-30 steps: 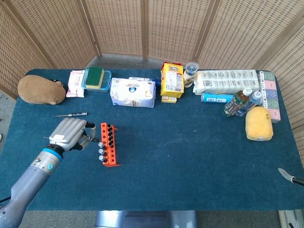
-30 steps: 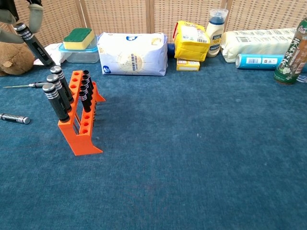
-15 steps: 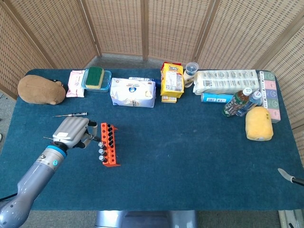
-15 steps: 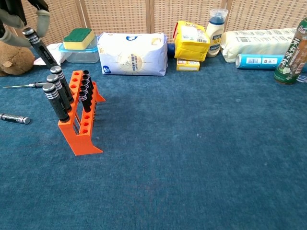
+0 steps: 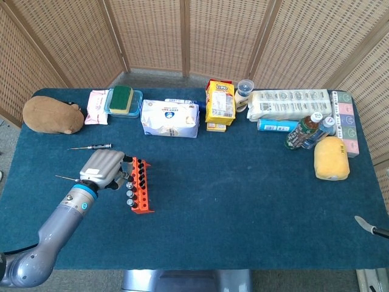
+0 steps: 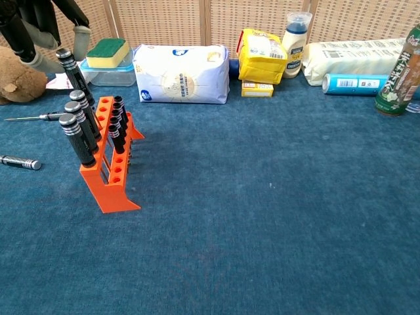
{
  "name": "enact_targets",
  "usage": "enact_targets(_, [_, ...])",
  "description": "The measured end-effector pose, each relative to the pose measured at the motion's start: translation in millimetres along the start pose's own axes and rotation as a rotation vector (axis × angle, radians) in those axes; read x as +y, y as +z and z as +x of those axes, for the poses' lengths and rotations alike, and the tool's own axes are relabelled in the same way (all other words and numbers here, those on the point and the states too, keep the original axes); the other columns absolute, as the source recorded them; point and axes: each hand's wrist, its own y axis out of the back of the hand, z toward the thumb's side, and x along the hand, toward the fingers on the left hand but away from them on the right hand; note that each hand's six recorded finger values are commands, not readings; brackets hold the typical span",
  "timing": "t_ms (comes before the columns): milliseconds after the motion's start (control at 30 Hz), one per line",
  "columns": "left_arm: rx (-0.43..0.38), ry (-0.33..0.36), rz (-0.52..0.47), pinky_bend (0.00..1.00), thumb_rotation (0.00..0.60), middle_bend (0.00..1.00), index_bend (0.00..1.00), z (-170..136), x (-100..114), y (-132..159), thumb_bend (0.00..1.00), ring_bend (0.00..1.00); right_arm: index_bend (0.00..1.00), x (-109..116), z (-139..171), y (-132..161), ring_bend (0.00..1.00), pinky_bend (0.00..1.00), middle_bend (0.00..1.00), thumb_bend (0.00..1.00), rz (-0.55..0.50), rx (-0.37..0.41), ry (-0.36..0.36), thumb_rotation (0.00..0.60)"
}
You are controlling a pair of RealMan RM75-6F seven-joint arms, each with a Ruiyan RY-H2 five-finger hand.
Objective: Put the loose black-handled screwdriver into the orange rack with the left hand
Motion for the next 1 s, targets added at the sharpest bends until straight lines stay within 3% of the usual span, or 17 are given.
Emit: enact_targets(1000, [0.027,-0.036,-0.004,0.93,0.6,1.0,0.57,13,-17,-8,0.36,0.98,0.01,-1,0,0,0.01,0.0,0.03,0.0,0.002,0.0,0.002,0.543])
